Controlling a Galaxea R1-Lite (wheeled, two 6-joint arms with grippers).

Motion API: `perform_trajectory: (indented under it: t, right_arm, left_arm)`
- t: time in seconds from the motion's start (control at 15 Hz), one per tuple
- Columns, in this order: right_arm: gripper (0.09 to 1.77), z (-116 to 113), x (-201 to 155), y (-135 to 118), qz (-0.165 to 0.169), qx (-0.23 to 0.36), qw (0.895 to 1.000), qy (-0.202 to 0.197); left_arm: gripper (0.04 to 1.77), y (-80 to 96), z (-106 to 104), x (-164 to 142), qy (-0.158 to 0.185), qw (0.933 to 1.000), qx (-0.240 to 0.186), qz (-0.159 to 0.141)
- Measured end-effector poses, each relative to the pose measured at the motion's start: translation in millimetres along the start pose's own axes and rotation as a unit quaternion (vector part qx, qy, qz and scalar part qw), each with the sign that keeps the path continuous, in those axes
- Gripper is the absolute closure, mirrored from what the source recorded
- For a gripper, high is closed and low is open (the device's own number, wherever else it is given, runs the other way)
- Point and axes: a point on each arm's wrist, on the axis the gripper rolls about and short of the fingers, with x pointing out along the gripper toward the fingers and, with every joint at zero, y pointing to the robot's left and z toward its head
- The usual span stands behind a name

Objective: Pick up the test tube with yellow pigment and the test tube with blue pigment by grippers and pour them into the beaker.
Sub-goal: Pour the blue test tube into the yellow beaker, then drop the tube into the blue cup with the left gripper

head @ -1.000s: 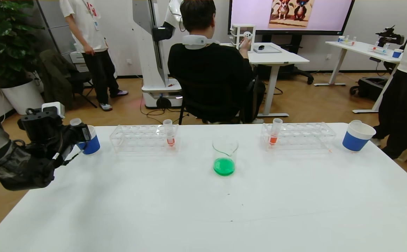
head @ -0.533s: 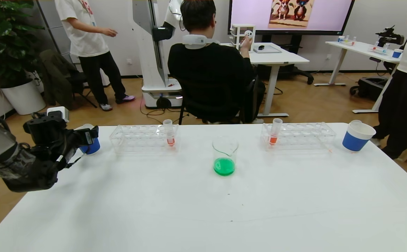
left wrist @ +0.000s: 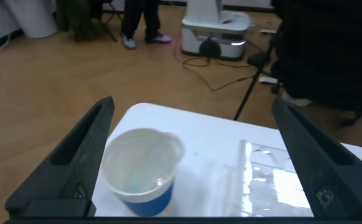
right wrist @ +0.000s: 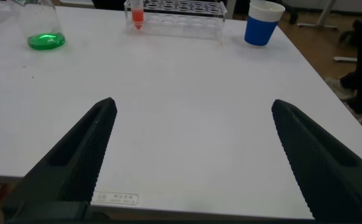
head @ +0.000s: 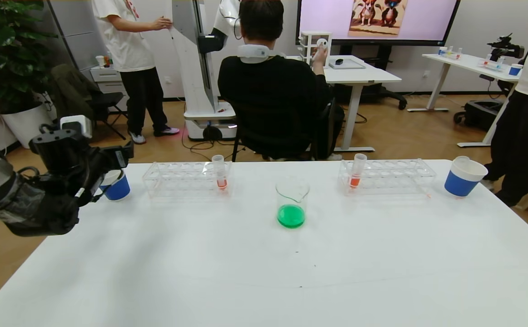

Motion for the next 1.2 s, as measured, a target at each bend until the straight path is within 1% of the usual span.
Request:
perform_trajectory:
  t: [0.07,0.2,0.27,0.33,0.4,0.6,0.73,0.8,0.87,0.93,1.07,1.2]
  right_arm:
    - [0.12,0.0,0.0,0.0,0.0,0.0,1.0,0.0]
    - [0.12,0.0,0.0,0.0,0.0,0.0,1.0,0.0]
    - [0.12,0.0,0.0,0.0,0.0,0.0,1.0,0.0]
    - [0.12,0.0,0.0,0.0,0.0,0.0,1.0,0.0]
    - [0.12,0.0,0.0,0.0,0.0,0.0,1.0,0.0]
    - [0.12,0.0,0.0,0.0,0.0,0.0,1.0,0.0]
    - [0.12,0.0,0.0,0.0,0.0,0.0,1.0,0.0]
    - [0.12,0.0,0.0,0.0,0.0,0.0,1.0,0.0]
    - [0.12,0.0,0.0,0.0,0.0,0.0,1.0,0.0]
    - [0.12,0.0,0.0,0.0,0.0,0.0,1.0,0.0]
    - [0.12,0.0,0.0,0.0,0.0,0.0,1.0,0.0]
    - [0.12,0.0,0.0,0.0,0.0,0.0,1.0,0.0]
  left_arm:
    - [0.06,-20.4,10.4,-7.4,-0.01,0.9996,-0.002,-0.026]
    - [0.06,-58.4,26.8,-24.0,-0.026,0.9967,-0.007,-0.076]
    - [0.06,-72.3,36.6,-32.2,-0.039,0.9949,-0.011,-0.092]
    - [0.06,-78.9,45.8,-39.1,-0.05,0.9942,-0.016,-0.094]
    - [0.06,-82.0,55.9,-45.8,-0.063,0.9931,-0.022,-0.096]
    - [0.06,-80.0,94.5,-72.1,-0.111,0.9875,-0.035,-0.106]
    - [0.06,-78.0,122.1,-101.6,-0.147,0.9818,-0.023,-0.119]
    - [0.06,-79.4,130.8,-120.6,-0.159,0.9786,-0.012,-0.131]
    - [0.06,-81.3,134.8,-142.6,-0.164,0.9753,0.002,-0.148]
    - [0.06,-80.5,135.2,-161.6,-0.166,0.9733,0.016,-0.158]
    - [0.06,-72.2,129.0,-194.2,-0.159,0.9728,0.033,-0.165]
    - [0.06,-56.8,117.7,-218.1,-0.147,0.9742,0.043,-0.166]
